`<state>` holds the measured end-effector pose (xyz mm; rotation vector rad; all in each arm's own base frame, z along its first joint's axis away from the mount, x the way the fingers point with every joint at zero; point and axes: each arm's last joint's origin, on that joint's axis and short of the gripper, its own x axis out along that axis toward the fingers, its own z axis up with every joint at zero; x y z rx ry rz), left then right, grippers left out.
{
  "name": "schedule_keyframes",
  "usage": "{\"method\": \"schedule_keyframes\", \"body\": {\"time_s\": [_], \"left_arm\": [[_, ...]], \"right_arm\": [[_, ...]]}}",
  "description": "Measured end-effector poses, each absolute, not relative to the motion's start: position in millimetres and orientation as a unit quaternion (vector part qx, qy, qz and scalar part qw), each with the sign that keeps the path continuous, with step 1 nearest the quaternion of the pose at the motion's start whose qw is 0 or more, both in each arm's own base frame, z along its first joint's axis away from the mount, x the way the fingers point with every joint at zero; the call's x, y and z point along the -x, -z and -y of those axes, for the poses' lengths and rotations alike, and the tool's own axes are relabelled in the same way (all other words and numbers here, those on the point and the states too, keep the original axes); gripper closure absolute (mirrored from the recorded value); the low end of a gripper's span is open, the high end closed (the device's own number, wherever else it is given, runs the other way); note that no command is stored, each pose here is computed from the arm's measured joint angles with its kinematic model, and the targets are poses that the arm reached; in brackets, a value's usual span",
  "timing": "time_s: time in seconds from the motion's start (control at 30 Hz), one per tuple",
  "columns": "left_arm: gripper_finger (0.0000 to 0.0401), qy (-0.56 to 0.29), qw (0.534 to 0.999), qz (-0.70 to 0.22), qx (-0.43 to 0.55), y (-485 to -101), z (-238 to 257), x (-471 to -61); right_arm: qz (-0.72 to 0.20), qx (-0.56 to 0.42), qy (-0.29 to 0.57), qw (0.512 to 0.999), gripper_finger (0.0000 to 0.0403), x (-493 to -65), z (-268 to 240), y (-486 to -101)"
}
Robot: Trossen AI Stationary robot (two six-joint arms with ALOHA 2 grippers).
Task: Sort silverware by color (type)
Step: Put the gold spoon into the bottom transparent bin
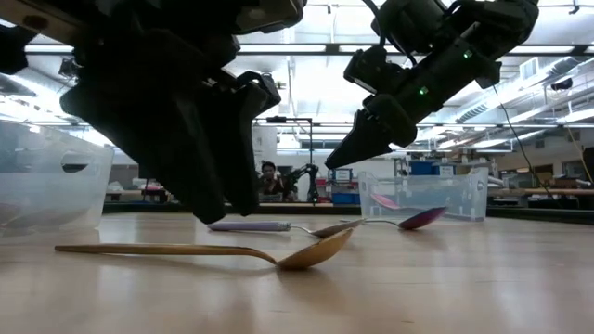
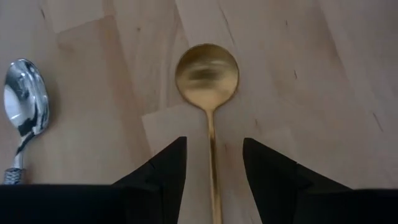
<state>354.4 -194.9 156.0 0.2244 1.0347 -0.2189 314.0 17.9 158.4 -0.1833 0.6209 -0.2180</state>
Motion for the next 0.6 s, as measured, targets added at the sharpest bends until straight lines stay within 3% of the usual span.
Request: {"method": "schedule_keyframes", "body": {"time_s": [0.6], "left_arm": [[0.0237,0.093,0.854,-0.498,-0.117,-139.9,199.7,-356.3]], "right_arm": [[-0.309,0.091,0.106,0.941,0.0195,-313.3,-18.5,-157.6]]}}
